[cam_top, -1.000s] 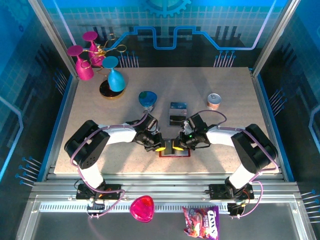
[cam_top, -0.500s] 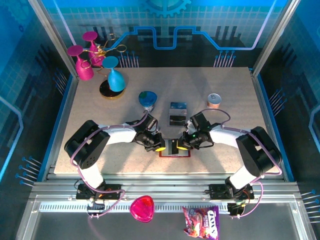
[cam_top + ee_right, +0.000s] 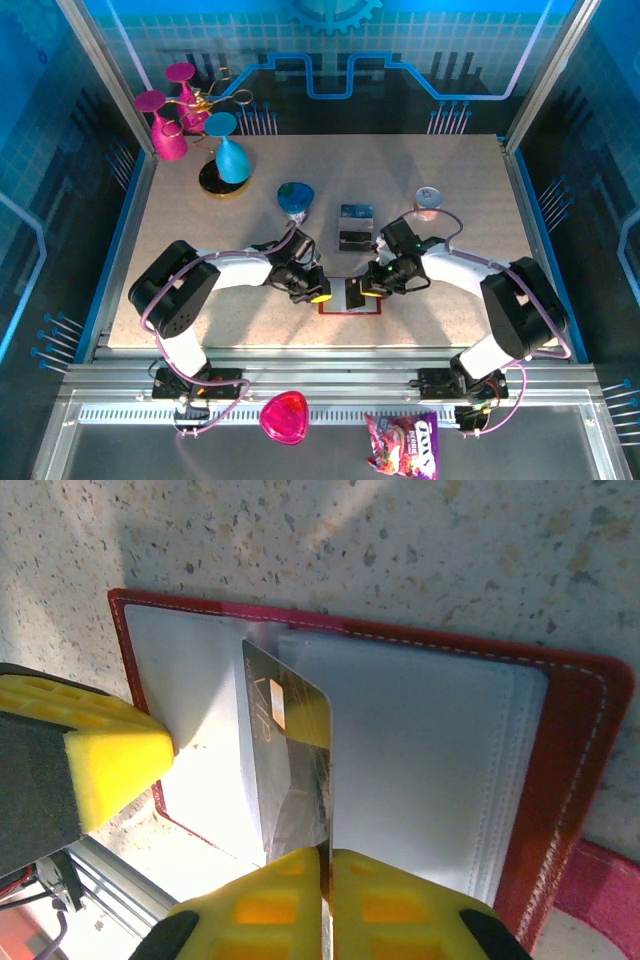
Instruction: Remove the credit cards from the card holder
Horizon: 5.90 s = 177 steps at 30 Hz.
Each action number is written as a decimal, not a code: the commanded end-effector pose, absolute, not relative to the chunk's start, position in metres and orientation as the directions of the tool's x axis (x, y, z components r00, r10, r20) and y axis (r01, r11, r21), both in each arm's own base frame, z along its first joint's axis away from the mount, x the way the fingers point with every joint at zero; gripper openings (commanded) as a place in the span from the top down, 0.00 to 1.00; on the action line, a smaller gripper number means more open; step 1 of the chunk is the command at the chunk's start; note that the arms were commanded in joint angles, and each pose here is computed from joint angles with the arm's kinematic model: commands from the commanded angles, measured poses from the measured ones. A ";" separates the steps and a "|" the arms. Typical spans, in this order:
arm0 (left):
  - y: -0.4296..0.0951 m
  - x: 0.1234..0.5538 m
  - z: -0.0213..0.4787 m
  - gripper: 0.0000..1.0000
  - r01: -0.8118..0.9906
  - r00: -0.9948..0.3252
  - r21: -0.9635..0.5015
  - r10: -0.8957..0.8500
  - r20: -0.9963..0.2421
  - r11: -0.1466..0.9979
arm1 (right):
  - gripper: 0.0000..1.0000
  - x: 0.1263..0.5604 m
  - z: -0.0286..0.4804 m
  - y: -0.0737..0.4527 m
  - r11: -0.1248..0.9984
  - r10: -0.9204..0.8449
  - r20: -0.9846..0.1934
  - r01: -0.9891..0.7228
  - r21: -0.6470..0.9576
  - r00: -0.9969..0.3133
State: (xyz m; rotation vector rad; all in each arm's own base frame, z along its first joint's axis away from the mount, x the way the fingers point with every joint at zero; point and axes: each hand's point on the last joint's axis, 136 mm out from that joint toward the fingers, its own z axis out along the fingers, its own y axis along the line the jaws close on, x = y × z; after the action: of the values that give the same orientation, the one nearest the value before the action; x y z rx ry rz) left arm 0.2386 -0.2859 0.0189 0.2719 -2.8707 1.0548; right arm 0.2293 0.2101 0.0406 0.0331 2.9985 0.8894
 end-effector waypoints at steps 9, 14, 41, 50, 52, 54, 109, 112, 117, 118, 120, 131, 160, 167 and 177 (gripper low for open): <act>-0.271 0.221 0.003 0.88 -0.230 -0.972 -0.576 -0.160 0.171 0.785 | 0.94 0.234 0.057 0.202 0.861 0.025 -0.046 -0.002 0.509 -0.999; -0.270 0.221 0.003 0.88 -0.230 -0.972 -0.578 -0.160 0.170 0.783 | 0.94 0.234 0.057 0.210 0.859 0.016 -0.041 -0.007 0.511 -0.999; -0.271 0.222 0.008 0.88 -0.221 -0.975 -0.587 -0.157 0.158 0.779 | 0.94 0.235 0.072 0.225 0.872 -0.006 -0.081 -0.045 0.487 -0.997; -0.274 0.228 0.017 0.86 -0.207 -0.978 -0.600 -0.155 0.137 0.773 | 0.99 0.245 0.100 0.214 0.831 -0.283 -0.206 -0.347 0.434 -0.937; -0.274 0.229 0.017 0.86 -0.206 -0.979 -0.600 -0.155 0.136 0.773 | 0.99 0.242 0.103 0.211 0.803 -0.399 -0.225 -0.457 0.382 -0.889; -0.275 0.230 0.017 0.86 -0.207 -0.978 -0.603 -0.158 0.135 0.771 | 1.00 0.240 0.102 0.205 0.760 -0.523 -0.232 -0.571 0.311 -0.820; -0.227 0.249 0.054 0.76 -0.264 -0.947 -0.651 -0.318 0.037 0.711 | 1.00 0.353 0.125 0.198 0.028 -0.990 -0.137 -0.999 0.025 -0.031; -0.228 0.251 0.051 0.76 -0.274 -0.946 -0.651 -0.320 0.049 0.708 | 1.00 0.357 0.123 0.199 0.037 -0.989 -0.144 -0.998 0.051 -0.044; -0.232 0.254 0.048 0.76 -0.280 -0.946 -0.655 -0.319 0.062 0.702 | 1.00 0.366 0.119 0.198 0.043 -0.988 -0.146 -0.998 0.053 -0.050; -0.232 0.255 0.047 0.76 -0.283 -0.945 -0.654 -0.320 0.066 0.701 | 1.00 0.368 0.118 0.199 0.040 -0.988 -0.150 -0.998 0.056 -0.048; -0.233 0.257 0.047 0.76 -0.280 -0.946 -0.656 -0.316 0.066 0.701 | 1.00 0.371 0.117 0.200 0.037 -0.987 -0.151 -0.998 0.060 -0.046; -0.235 0.262 0.046 0.76 -0.284 -0.946 -0.656 -0.315 0.073 0.699 | 1.00 0.382 0.113 0.204 0.026 -0.987 -0.159 -0.997 0.078 -0.038; -0.226 0.261 0.050 0.73 -0.278 -0.943 -0.663 -0.327 0.053 0.695 | 0.86 0.382 0.080 0.210 0.058 -0.984 -0.157 -0.985 0.164 -0.084; -0.223 0.266 0.054 0.73 -0.271 -0.944 -0.666 -0.327 0.043 0.695 | 0.82 0.389 0.098 0.209 0.065 -0.982 -0.171 -0.993 0.095 -0.081; -0.220 0.282 0.066 0.70 -0.247 -0.943 -0.675 -0.334 0.002 0.695 | 0.80 0.393 0.124 0.209 0.101 -0.965 -0.246 -0.995 -0.008 -0.096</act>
State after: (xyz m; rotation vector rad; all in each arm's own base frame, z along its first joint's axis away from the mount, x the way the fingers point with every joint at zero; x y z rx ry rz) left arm 0.2737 -0.2208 0.0506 0.5535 -2.9795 1.1275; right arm 0.3884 0.2126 0.0988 -2.0653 2.2166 0.2483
